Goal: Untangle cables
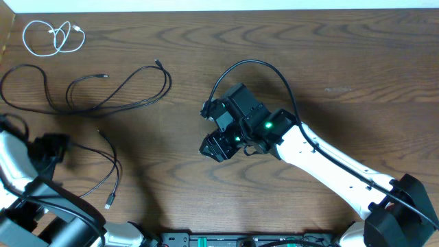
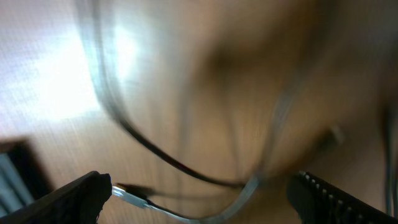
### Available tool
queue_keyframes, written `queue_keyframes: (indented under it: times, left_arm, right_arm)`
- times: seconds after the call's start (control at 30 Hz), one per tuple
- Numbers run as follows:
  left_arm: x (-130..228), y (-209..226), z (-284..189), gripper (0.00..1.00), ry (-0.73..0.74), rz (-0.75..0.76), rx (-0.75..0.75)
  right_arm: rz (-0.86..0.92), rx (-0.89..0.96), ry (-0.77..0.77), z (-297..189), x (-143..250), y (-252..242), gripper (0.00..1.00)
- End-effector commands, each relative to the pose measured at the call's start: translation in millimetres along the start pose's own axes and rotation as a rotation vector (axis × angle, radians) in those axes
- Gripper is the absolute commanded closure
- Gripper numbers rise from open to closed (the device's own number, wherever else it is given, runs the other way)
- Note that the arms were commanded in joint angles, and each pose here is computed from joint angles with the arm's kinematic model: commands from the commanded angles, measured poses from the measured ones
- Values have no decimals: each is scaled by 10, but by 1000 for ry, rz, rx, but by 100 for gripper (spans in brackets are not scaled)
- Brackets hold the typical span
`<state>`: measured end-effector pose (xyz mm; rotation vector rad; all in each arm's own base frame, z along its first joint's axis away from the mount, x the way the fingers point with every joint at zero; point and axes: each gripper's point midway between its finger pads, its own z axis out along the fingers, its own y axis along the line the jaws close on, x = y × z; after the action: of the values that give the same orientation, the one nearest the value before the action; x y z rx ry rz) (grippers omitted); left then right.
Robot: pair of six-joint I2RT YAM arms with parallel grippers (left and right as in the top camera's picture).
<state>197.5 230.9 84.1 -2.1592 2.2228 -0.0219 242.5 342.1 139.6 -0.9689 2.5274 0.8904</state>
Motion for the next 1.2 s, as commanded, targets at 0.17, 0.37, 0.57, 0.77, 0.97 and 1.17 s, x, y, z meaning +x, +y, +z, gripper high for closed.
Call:
queue_keyframes:
  times: [0.17,0.37,0.57,0.77,0.97,1.17]
  left_arm:
    - [-233,391,271,4,-115,-320,-86]
    - [-256,568,466,4,-151,-409,-111]
    - [-224,629,537,5,-158,-408,-131]
    - [-170,665,694,21,-163,-409,-124]
    - [-112,705,826,21,-168,-409,-120]
    - [-105,706,873,23,-175,-409,-111]
  right_arm:
    - [-29,13,-15,-28,-39,20,38]
    - [-29,13,-15,-28,-39,20,39]
    - [-31,12,-19,-29,-48,21,38]
    - [-31,12,-19,-29,-48,21,39]
    - [-31,12,-19,-29,-48,21,39]
    - [-31,12,-19,-29,-48,21,39]
